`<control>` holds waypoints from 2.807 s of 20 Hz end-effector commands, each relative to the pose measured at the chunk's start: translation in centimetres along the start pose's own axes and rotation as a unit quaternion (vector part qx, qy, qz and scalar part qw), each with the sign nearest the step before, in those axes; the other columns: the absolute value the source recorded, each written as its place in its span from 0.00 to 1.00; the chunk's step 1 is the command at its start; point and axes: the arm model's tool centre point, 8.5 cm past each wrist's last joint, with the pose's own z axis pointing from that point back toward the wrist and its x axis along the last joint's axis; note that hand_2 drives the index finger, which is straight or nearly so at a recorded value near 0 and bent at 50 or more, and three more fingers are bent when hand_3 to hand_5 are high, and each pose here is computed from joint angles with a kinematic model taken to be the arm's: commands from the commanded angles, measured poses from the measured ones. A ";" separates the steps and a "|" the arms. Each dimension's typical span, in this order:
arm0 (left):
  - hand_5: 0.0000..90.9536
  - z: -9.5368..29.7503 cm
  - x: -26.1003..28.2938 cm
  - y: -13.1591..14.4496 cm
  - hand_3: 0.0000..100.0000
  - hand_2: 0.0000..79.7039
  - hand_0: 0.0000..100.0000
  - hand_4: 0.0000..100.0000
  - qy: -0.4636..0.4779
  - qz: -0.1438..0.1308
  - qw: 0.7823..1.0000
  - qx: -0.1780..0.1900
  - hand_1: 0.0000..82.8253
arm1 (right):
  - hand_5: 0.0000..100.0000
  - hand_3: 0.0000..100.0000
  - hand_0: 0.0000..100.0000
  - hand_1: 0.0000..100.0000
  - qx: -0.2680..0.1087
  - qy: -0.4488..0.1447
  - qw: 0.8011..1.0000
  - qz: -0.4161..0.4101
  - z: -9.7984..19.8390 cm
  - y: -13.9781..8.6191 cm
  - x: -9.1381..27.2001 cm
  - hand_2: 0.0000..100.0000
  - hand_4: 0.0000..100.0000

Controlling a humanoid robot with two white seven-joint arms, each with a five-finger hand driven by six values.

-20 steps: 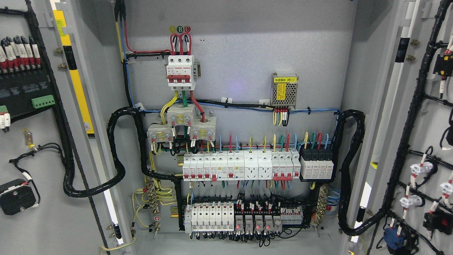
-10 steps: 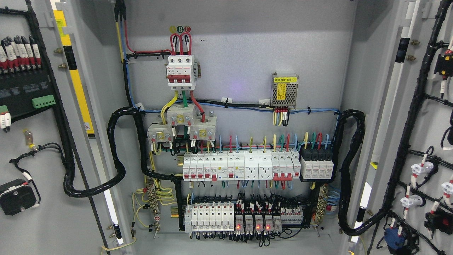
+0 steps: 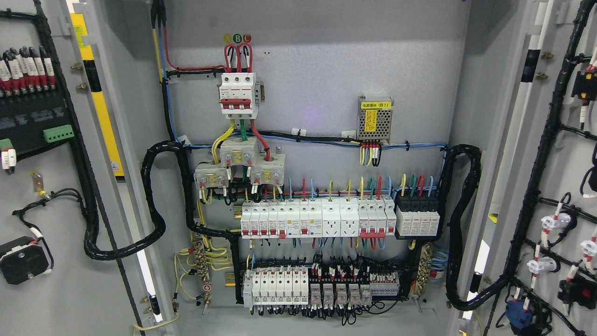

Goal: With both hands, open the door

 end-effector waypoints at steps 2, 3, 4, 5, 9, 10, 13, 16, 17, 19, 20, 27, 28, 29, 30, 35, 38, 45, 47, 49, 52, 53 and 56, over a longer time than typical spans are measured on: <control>0.00 0.6 -1.9 -4.4 0.30 0.19 0.00 0.13 0.012 0.006 1.000 -0.022 0.24 | 0.00 0.00 0.21 0.11 0.039 0.019 0.999 -0.027 -0.1 1.8 -1.0 0.00 0.00; 0.00 0.7 -2.6 -5.3 0.30 0.19 0.00 0.13 0.014 0.010 1.000 -0.022 0.24 | 0.00 0.00 0.21 0.11 0.043 0.020 0.998 -0.032 -0.1 2.1 -1.1 0.00 0.00; 0.00 0.9 -3.4 -6.1 0.29 0.19 0.00 0.12 0.018 0.016 1.000 -0.020 0.24 | 0.00 0.00 0.21 0.11 0.047 0.025 0.998 -0.041 0.0 2.7 -1.5 0.00 0.00; 0.00 1.0 -3.7 -6.8 0.29 0.19 0.00 0.12 0.020 0.017 0.999 -0.022 0.24 | 0.00 0.00 0.21 0.11 0.051 0.028 0.997 -0.045 0.1 3.1 -1.7 0.00 0.00; 0.00 2.4 -5.5 -10.4 0.29 0.18 0.00 0.11 0.035 0.015 0.998 -0.041 0.24 | 0.00 0.00 0.21 0.11 0.072 0.063 0.991 -0.088 1.5 5.8 -3.6 0.00 0.00; 0.00 2.5 -6.5 -11.6 0.29 0.18 0.00 0.11 0.041 0.013 0.998 -0.042 0.24 | 0.00 0.00 0.21 0.11 0.079 0.084 0.988 -0.102 2.5 6.9 -4.5 0.00 0.00; 0.00 4.0 -9.4 -14.8 0.28 0.19 0.00 0.09 0.073 0.011 0.997 -0.037 0.24 | 0.00 0.00 0.21 0.11 0.119 0.164 0.974 -0.103 6.6 9.7 -8.0 0.00 0.00; 0.00 5.2 -11.3 -16.3 0.21 0.18 0.00 0.04 0.078 0.004 0.995 -0.055 0.23 | 0.00 0.00 0.21 0.11 0.141 0.253 0.953 -0.088 11.7 10.6 -11.7 0.00 0.00; 0.00 6.3 -12.2 -16.9 0.17 0.17 0.00 0.01 0.084 0.003 0.995 -0.056 0.22 | 0.00 0.00 0.21 0.11 0.145 0.278 0.945 -0.090 13.3 10.9 -12.6 0.00 0.00; 0.00 8.3 -14.1 -17.7 0.09 0.14 0.00 0.00 0.104 0.012 0.993 -0.047 0.22 | 0.00 0.00 0.21 0.11 0.146 0.331 0.927 -0.094 16.7 11.1 -14.2 0.00 0.00; 0.00 9.4 -15.2 -17.7 0.05 0.12 0.00 0.00 0.120 0.022 0.992 -0.030 0.22 | 0.00 0.00 0.21 0.11 0.143 0.358 0.918 -0.098 18.5 11.3 -14.9 0.00 0.00; 0.00 19.3 -22.3 -18.3 0.00 0.06 0.00 0.00 0.244 0.091 0.962 0.077 0.19 | 0.00 0.00 0.21 0.11 0.094 0.461 0.877 -0.098 26.3 11.6 -17.3 0.00 0.00; 0.00 20.1 -23.2 -18.6 0.00 0.06 0.00 0.00 0.259 0.102 0.957 0.088 0.19 | 0.00 0.00 0.21 0.11 0.090 0.470 0.873 -0.098 27.0 11.6 -17.5 0.00 0.00; 0.00 20.9 -24.0 -19.0 0.00 0.05 0.00 0.00 0.273 0.112 0.951 0.095 0.19 | 0.00 0.00 0.21 0.11 0.084 0.479 0.868 -0.099 27.8 11.9 -17.6 0.00 0.00; 0.00 22.0 -25.2 -19.8 0.00 0.04 0.00 0.00 0.289 0.131 0.942 0.109 0.19 | 0.00 0.00 0.21 0.11 0.080 0.485 0.865 -0.101 28.3 12.1 -17.7 0.00 0.00; 0.00 26.6 -30.5 -23.0 0.00 0.00 0.01 0.00 0.384 0.215 0.877 0.194 0.19 | 0.00 0.00 0.21 0.11 0.051 0.556 0.825 -0.090 33.8 11.7 -18.4 0.00 0.00; 0.00 28.5 -32.0 -24.4 0.00 0.00 0.04 0.00 0.437 0.248 0.839 0.210 0.19 | 0.00 0.00 0.21 0.11 0.032 0.615 0.785 -0.068 37.9 11.0 -18.9 0.00 0.00; 0.00 33.1 -32.5 -26.9 0.00 0.00 0.16 0.00 0.572 0.239 0.753 0.220 0.23 | 0.00 0.00 0.21 0.11 -0.005 0.734 0.678 -0.037 44.1 9.4 -19.8 0.00 0.00; 0.00 34.0 -32.9 -27.2 0.00 0.00 0.18 0.00 0.613 0.241 0.713 0.241 0.23 | 0.00 0.00 0.21 0.11 -0.010 0.761 0.648 -0.037 44.7 9.2 -20.1 0.00 0.00; 0.00 35.1 -33.0 -27.5 0.00 0.00 0.20 0.00 0.654 0.240 0.670 0.256 0.24 | 0.00 0.00 0.21 0.11 0.002 0.791 0.611 -0.036 45.2 9.2 -20.3 0.00 0.00; 0.00 35.0 -33.3 -27.9 0.00 0.00 0.22 0.00 0.667 0.249 0.655 0.253 0.23 | 0.00 0.00 0.21 0.11 0.009 0.820 0.573 -0.001 46.3 8.9 -19.9 0.00 0.00; 0.00 34.7 -33.5 -28.1 0.00 0.00 0.22 0.00 0.669 0.247 0.655 0.249 0.23 | 0.00 0.00 0.21 0.11 0.004 0.828 0.560 0.014 46.7 8.6 -19.7 0.00 0.00; 0.00 34.1 -34.0 -28.3 0.00 0.00 0.23 0.00 0.691 0.220 0.654 0.216 0.24 | 0.00 0.00 0.21 0.11 -0.003 0.854 0.520 0.024 47.1 8.2 -19.8 0.00 0.00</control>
